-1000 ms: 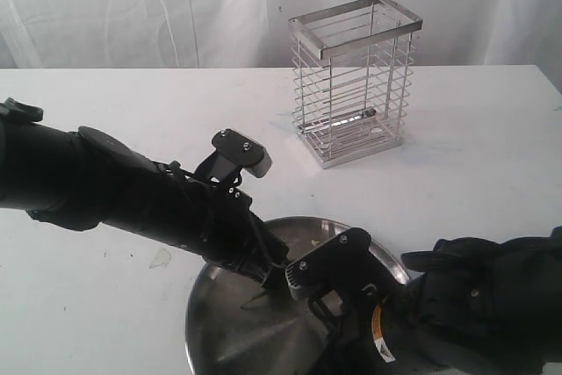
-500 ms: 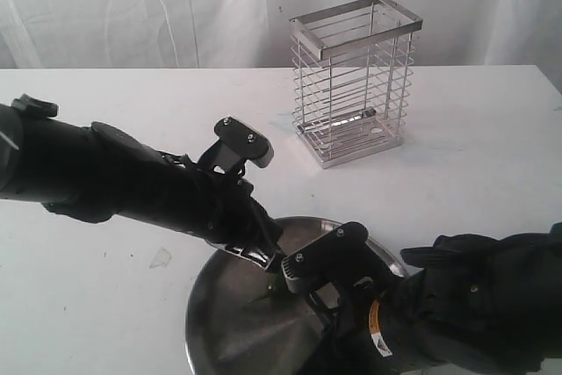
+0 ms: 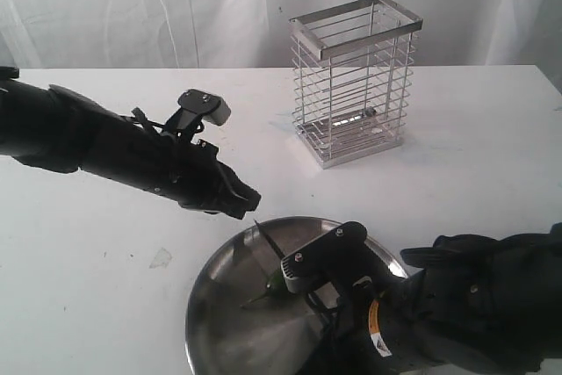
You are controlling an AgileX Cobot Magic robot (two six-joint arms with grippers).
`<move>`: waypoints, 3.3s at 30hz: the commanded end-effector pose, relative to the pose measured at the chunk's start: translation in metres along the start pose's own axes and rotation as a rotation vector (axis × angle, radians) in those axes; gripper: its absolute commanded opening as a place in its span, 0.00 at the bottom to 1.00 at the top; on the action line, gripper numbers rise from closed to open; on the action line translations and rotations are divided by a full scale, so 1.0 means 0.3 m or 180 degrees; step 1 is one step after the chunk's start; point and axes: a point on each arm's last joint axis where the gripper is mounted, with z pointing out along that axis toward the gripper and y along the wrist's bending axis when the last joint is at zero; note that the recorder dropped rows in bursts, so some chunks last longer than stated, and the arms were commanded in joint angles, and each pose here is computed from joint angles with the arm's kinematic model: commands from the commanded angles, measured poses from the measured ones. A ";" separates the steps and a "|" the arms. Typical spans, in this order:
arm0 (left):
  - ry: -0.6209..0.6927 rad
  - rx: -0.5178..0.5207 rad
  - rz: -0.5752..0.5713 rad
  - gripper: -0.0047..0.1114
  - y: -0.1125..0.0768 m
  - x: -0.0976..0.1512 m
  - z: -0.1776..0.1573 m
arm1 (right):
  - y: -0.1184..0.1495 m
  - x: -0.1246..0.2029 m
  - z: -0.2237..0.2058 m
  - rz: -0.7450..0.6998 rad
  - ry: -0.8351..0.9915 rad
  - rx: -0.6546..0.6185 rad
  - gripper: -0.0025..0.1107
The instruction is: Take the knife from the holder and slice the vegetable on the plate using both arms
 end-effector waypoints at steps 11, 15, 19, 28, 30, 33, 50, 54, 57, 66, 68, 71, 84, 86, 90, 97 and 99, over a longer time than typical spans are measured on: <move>-0.0055 0.0334 -0.0068 0.04 -0.071 0.009 0.085 | -0.001 -0.005 -0.001 0.0136 -0.0035 -0.0007 0.02; -0.0048 0.0334 -0.0058 0.04 -0.071 0.010 0.085 | -0.004 0.000 -0.001 0.0172 0.0015 0.0025 0.02; -0.0049 0.0326 -0.0059 0.04 -0.070 0.010 0.085 | -0.005 0.001 -0.001 0.0178 0.0032 0.0037 0.02; -0.0110 0.0367 -0.0108 0.04 -0.061 0.020 0.109 | -0.005 0.001 -0.001 0.0178 0.0032 0.0037 0.02; -0.0143 0.0387 -0.0105 0.04 -0.061 0.018 0.111 | -0.005 0.001 -0.001 0.0178 0.0032 0.0037 0.02; -0.0218 0.0482 -0.0120 0.04 -0.070 0.001 0.109 | -0.005 0.001 -0.001 0.0178 0.0032 0.0037 0.02; 0.0224 0.0324 -0.0148 0.04 -0.003 0.131 0.273 | -0.009 0.007 -0.001 0.0178 0.0092 0.0076 0.02; 0.0316 0.0355 -0.0249 0.04 0.010 0.172 0.305 | -0.012 0.012 -0.001 0.0172 0.0146 0.0112 0.02; 0.0248 0.0358 -0.0215 0.04 0.004 0.147 0.293 | -0.012 0.012 -0.001 0.0160 0.0146 0.0112 0.02; -0.0181 0.0260 0.0141 0.04 -0.044 -0.010 0.131 | -0.013 0.013 -0.001 0.0163 0.0152 0.0116 0.02; -0.0038 0.0306 0.0160 0.04 -0.052 -0.001 0.124 | -0.013 0.013 -0.001 0.0163 0.0152 0.0116 0.02; 0.0100 0.0490 0.0079 0.04 -0.060 0.032 0.139 | -0.013 0.013 -0.001 0.0163 0.0152 0.0116 0.02; 0.0315 0.0753 -0.0084 0.04 -0.036 0.129 0.231 | -0.027 0.030 -0.008 0.0120 0.0422 0.0301 0.02; 0.0135 0.0721 0.0071 0.04 -0.056 0.062 0.175 | -0.028 0.034 -0.009 0.0127 0.0471 0.0310 0.02; 0.0228 0.0620 0.0254 0.04 -0.076 0.006 0.063 | -0.027 0.034 -0.008 0.0133 0.0462 0.0297 0.02; 0.0709 0.0801 0.0226 0.21 -0.111 0.061 0.026 | -0.022 0.026 -0.007 0.0133 0.0384 0.0248 0.02; 0.0762 0.0818 0.0166 0.28 -0.118 0.087 0.031 | -0.020 0.018 -0.009 0.0129 0.0365 0.0243 0.02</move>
